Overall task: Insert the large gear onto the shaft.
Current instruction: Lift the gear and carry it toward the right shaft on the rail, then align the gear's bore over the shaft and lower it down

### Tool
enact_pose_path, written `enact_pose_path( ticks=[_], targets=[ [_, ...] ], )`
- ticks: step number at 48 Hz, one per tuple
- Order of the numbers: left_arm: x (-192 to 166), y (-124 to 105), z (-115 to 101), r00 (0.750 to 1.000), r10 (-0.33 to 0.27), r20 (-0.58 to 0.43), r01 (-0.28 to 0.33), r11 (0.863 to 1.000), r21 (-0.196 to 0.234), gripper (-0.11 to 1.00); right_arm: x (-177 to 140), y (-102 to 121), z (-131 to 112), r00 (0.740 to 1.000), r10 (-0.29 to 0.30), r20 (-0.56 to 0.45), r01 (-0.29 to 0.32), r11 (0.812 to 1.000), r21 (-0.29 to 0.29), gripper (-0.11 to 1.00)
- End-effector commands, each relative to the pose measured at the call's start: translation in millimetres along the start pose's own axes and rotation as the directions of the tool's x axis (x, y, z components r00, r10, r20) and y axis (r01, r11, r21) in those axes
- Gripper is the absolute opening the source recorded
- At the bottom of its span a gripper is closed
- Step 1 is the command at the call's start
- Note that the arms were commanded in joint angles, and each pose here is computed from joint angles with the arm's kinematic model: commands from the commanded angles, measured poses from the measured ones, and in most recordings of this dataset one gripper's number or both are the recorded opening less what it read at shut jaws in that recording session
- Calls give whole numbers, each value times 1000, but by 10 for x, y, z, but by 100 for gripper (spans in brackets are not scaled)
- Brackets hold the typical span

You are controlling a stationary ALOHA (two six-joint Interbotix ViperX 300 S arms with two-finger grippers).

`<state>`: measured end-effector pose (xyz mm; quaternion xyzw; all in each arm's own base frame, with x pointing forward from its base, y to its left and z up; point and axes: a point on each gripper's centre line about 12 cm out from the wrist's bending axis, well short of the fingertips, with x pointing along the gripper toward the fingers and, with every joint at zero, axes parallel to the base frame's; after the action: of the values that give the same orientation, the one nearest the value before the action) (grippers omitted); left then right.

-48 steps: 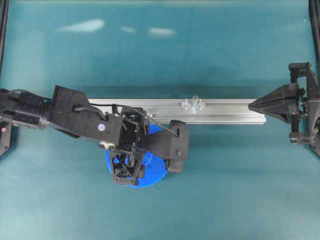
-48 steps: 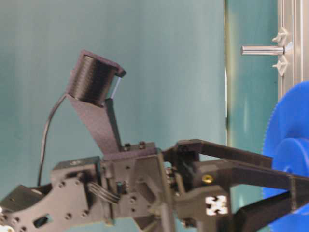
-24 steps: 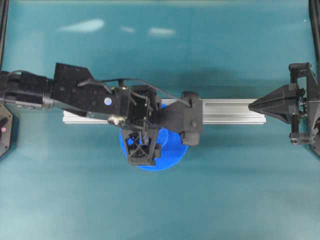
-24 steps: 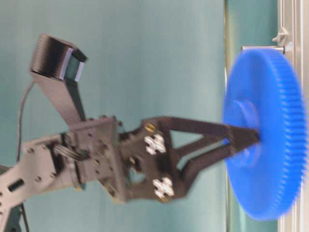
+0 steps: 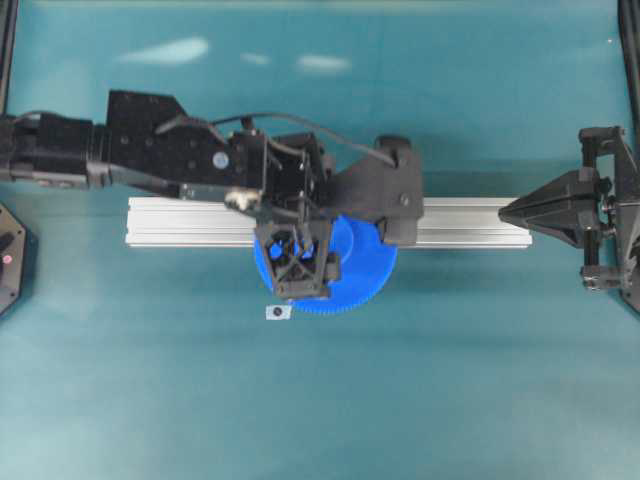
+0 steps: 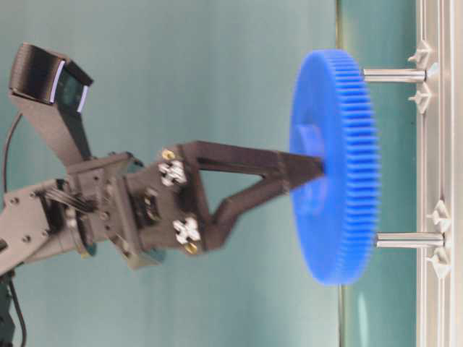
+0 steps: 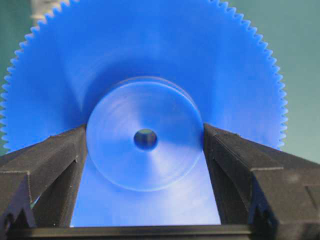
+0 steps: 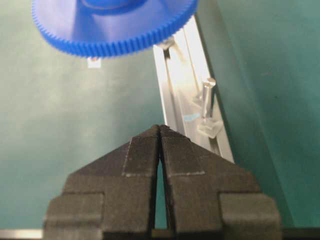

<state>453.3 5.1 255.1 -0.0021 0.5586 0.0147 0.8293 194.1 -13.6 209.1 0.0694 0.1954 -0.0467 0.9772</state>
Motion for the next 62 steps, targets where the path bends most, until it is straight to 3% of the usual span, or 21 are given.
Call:
enact_pose_path(
  ticks=[1,28,44,51,62],
  targets=[
    [-194,56,149,998,8,61,-8,1000,5,77,4,2,45,1000,0,15,0,1000,13,7],
    [59,213,492,999,22,42,-26,995,98,77,-6,-4,44,1000,-2,20,2,1000,12,7],
    [179,336,646,998,32,55,-37,996,87,77,-44,-4,39,999,0,34,0,1000,11,7],
    [266,371,688,998,35,52,-40,993,109,77,-60,-6,43,999,-1,39,1,1000,10,7],
    [366,416,741,998,38,50,-43,993,106,77,-70,-5,50,999,0,43,0,1000,10,7]
  ],
)
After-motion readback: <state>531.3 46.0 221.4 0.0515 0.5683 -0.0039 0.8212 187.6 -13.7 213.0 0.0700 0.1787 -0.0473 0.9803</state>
